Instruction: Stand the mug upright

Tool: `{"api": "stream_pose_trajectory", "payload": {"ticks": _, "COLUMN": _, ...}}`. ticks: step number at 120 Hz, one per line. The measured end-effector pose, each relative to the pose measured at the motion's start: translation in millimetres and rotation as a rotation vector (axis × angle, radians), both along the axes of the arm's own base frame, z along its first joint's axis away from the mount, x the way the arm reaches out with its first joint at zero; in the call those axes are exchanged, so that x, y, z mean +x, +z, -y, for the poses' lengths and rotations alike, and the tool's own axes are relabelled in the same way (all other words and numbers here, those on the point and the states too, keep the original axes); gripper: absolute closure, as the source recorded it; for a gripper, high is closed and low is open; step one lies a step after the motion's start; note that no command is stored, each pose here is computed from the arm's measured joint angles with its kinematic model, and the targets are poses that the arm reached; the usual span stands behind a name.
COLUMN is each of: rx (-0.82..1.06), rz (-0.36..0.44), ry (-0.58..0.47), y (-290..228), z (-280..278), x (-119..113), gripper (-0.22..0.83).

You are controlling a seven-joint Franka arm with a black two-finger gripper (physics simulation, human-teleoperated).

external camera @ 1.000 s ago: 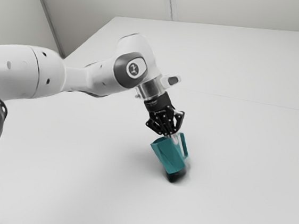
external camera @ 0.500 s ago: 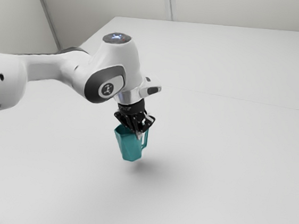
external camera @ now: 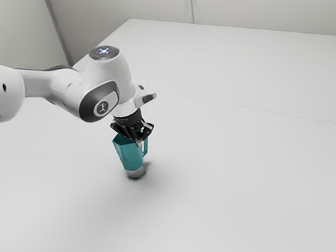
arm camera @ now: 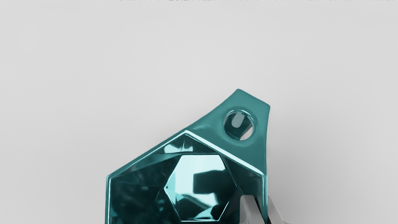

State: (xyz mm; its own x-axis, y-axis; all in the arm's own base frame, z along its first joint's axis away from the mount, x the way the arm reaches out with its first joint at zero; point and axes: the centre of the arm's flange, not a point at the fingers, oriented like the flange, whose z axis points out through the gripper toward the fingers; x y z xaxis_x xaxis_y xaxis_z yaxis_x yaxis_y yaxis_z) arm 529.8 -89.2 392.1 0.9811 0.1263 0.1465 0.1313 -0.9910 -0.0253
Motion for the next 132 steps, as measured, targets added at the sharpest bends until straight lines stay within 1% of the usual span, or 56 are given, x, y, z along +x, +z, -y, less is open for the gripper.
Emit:
{"api": "stream_pose_trajectory", "payload": {"ticks": 29, "rx": -0.005, "rz": 0.000, "ry": 0.001, "y": -22, "z": -11, "x": 8, "gripper": 0.79}}
{"api": "stream_pose_trajectory", "payload": {"ticks": 48, "rx": -0.008, "rz": 0.004, "ry": -0.036, "y": -30, "z": 4, "x": 7, "gripper": 0.79}}
{"api": "stream_pose_trajectory", "payload": {"ticks": 69, "rx": -0.010, "rz": 0.018, "ry": -0.068, "y": -22, "z": 18, "x": 5, "gripper": 0.40}}
{"api": "stream_pose_trajectory", "payload": {"ticks": 76, "rx": -0.010, "rz": 0.025, "ry": -0.069, "y": -18, "z": 18, "x": 5, "gripper": 0.30}}
{"api": "stream_pose_trajectory", "payload": {"ticks": 83, "rx": -0.009, "rz": 0.030, "ry": -0.068, "y": -15, "z": 16, "x": 4, "gripper": 0.23}}
{"api": "stream_pose_trajectory", "payload": {"ticks": 96, "rx": -0.006, "rz": 0.050, "ry": -0.062, "y": 3, "z": 12, "x": 3, "gripper": 0.14}}
{"api": "stream_pose_trajectory", "payload": {"ticks": 108, "rx": -0.001, "rz": 0.092, "ry": -0.052, "y": 45, "z": 8, "x": 1, "gripper": 0.09}}
{"api": "stream_pose_trajectory", "payload": {"ticks": 116, "rx": 0.001, "rz": 0.102, "ry": -0.051, "y": 68, "z": 10, "x": 4, "gripper": 0.06}}
{"api": "stream_pose_trajectory", "payload": {"ticks": 132, "rx": 0.001, "rz": 0.106, "ry": -0.046, "y": 113, "z": 14, "x": 21, "gripper": 0.03}}
